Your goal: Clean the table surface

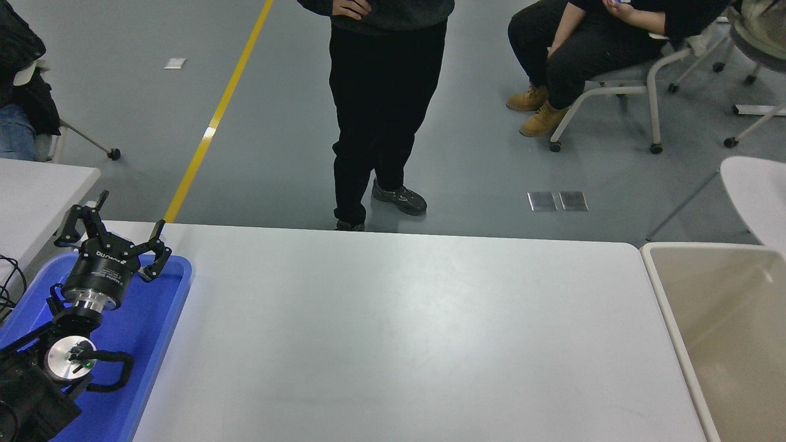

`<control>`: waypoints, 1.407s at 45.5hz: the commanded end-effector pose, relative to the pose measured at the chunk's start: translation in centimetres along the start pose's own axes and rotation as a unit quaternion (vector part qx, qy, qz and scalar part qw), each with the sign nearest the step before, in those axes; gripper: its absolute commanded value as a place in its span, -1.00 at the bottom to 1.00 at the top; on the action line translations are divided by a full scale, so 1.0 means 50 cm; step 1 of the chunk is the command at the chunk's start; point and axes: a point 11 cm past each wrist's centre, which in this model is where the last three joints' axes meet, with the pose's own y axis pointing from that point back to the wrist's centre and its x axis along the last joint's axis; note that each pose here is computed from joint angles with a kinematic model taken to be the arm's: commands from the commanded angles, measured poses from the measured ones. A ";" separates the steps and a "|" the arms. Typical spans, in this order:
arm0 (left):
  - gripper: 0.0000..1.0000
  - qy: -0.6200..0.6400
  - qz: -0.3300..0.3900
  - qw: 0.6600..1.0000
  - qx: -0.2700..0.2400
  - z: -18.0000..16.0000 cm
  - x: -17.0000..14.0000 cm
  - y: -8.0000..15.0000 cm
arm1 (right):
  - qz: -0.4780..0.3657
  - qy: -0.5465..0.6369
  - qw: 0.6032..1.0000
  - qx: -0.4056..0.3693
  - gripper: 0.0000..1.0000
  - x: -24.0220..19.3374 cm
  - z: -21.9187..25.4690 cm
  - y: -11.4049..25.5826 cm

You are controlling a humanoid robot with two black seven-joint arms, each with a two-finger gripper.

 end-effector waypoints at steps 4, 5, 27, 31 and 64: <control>1.00 0.000 0.000 1.000 0.000 0.000 0.000 0.000 | -0.016 0.009 0.998 -0.055 -0.88 -0.119 -0.007 -0.028; 1.00 0.000 0.000 1.000 0.000 0.001 0.000 0.000 | -0.018 0.009 0.998 -0.058 -0.84 -0.126 -0.006 -0.029; 1.00 -0.001 0.000 1.000 0.000 0.000 0.000 0.000 | -0.056 -0.010 0.994 -0.098 -0.67 -0.278 -0.021 -0.033; 1.00 -0.001 0.000 1.000 0.000 0.000 0.000 0.000 | -0.058 -0.010 0.993 -0.101 -0.60 -0.284 -0.022 -0.033; 1.00 -0.001 0.001 1.000 0.000 0.001 0.001 0.000 | -0.065 -0.038 0.992 -0.105 1.00 -0.285 -0.029 -0.034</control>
